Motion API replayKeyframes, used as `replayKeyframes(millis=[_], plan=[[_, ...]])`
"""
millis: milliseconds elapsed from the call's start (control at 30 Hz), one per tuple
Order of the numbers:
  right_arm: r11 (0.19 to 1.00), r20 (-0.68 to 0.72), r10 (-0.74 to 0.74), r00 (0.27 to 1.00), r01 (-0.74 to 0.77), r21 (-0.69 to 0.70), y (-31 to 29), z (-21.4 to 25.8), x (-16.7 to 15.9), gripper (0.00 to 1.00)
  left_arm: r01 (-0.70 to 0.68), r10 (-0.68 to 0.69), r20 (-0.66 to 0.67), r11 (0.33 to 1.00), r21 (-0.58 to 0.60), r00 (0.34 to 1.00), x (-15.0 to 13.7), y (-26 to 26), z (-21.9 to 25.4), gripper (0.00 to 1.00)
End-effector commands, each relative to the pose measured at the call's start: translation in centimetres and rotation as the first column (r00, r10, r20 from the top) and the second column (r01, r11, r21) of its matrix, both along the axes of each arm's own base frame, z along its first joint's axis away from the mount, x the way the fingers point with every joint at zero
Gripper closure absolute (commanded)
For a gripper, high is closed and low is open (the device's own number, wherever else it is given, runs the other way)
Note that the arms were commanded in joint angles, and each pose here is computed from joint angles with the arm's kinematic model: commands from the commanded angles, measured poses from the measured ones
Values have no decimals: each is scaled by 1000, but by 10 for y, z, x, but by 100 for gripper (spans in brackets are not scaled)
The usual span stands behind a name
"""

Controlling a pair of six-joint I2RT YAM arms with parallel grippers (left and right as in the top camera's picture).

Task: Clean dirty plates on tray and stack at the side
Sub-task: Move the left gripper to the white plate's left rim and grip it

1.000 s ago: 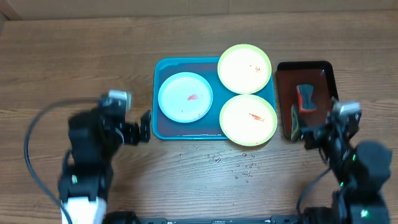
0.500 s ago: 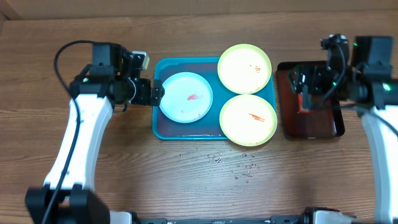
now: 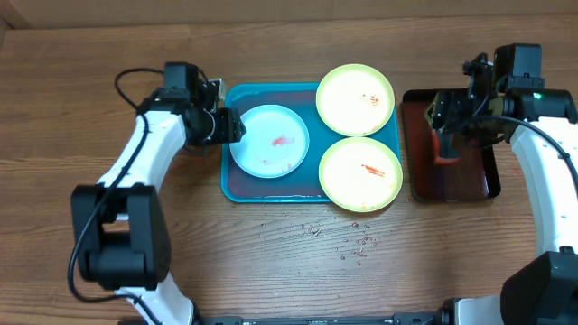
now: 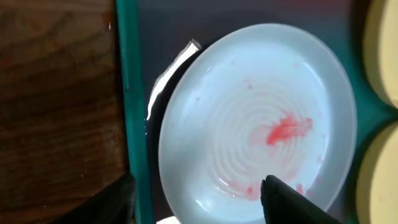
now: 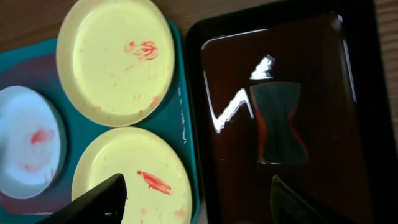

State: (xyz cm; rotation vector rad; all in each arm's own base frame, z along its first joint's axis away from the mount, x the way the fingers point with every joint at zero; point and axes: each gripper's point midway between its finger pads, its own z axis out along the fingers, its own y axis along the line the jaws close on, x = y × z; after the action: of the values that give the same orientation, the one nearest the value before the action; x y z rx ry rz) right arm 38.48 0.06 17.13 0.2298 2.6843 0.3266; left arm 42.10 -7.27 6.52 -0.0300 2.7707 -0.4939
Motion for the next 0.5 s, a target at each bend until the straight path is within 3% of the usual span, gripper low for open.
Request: replayKeyframes(millis=[0,200,467], plan=[[993,17,-95,995,95,-62,-18,9,4,25,-46,49,-76,998,35,996,0,-3,-30,39],[994,12,-95,995,95,-62,-18,8,3,25,-25,31,-105,998,58,994,-5,-11,-42,45],[994,-7,-94,996,94,-62,-18,6,-1,26,-104,124,-87,974,203,988,-1,11,-47,51]])
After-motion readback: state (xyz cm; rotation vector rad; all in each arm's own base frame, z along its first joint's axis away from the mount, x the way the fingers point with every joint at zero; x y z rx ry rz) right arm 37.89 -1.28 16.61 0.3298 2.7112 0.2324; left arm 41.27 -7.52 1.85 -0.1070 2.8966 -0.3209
